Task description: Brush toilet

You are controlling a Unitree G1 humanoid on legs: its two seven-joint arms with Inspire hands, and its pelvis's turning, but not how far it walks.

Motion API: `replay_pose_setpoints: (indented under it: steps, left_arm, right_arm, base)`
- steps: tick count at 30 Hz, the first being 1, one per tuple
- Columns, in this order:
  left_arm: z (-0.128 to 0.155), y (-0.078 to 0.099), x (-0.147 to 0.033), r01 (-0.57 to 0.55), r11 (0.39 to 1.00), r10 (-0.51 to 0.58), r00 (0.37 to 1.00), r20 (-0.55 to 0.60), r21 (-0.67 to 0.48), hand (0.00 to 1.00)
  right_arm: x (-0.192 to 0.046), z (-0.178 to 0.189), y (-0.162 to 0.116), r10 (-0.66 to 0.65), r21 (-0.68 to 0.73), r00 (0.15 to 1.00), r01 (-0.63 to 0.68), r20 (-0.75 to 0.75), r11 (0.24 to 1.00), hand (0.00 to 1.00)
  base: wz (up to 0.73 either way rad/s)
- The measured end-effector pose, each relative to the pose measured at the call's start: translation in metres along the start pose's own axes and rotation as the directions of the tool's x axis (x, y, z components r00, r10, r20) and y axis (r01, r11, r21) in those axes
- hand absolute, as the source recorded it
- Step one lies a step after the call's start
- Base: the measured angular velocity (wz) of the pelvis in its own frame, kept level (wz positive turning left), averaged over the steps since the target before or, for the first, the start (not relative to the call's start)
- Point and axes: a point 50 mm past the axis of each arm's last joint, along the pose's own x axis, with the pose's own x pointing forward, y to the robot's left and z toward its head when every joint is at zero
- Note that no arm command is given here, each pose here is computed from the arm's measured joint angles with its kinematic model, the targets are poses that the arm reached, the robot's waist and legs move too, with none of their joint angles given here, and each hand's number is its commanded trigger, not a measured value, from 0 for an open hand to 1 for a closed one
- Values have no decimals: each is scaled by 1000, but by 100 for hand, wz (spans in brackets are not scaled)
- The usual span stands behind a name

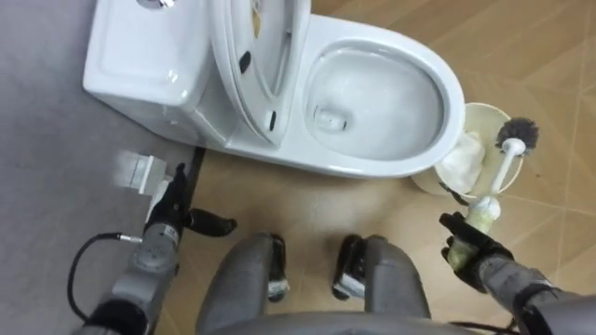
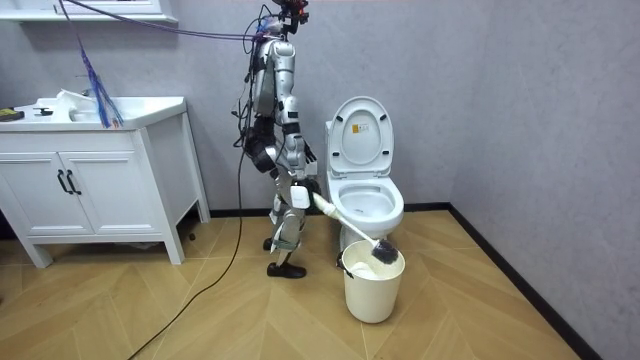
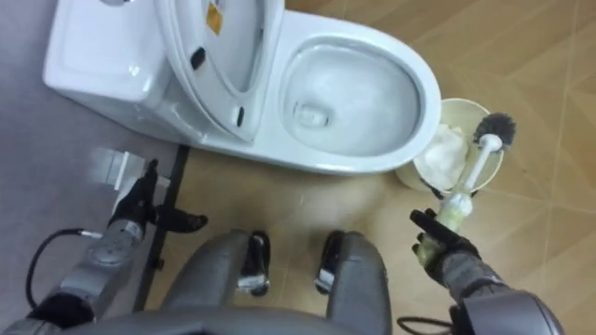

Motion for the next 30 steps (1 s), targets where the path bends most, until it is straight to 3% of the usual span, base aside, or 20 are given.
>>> replay_pose_setpoints:
  steps: [5, 10, 17, 23, 25, 30]
  left_arm:
    - [-16, 3, -12, -22, 1000, 22, 1000, -13, -4, 0]
    - [-35, 13, -27, -74, 997, 74, 997, -34, -4, 0]
    - [-43, 13, -49, -95, 995, 95, 995, -4, 17, 0]
    - [-28, 23, -63, -203, 975, 192, 975, 112, 90, 0]
    - [-13, 28, -70, -274, 955, 248, 946, 207, 111, 0]
    - [8, 28, -74, -361, 920, 292, 891, 348, 154, 0]
  right_arm:
    - [-2, -11, -17, -21, 6, 1000, 21, 3, 1000, 100]
    - [-6, -32, -38, -66, -110, 997, 63, -28, 992, 100]
    - [-8, -39, -32, -20, -308, 1000, 13, -20, 951, 100]
    - [-8, -41, -26, -4, -524, 1000, 10, 13, 852, 100]
    - [-9, -41, -21, 30, -617, 999, -8, 25, 787, 100]
    - [-9, -49, -13, 78, -699, 996, -35, 30, 714, 100]
  base:
    - [13]
    - [14]
    - [9]
    - [26]
    - [17]
    - [14]
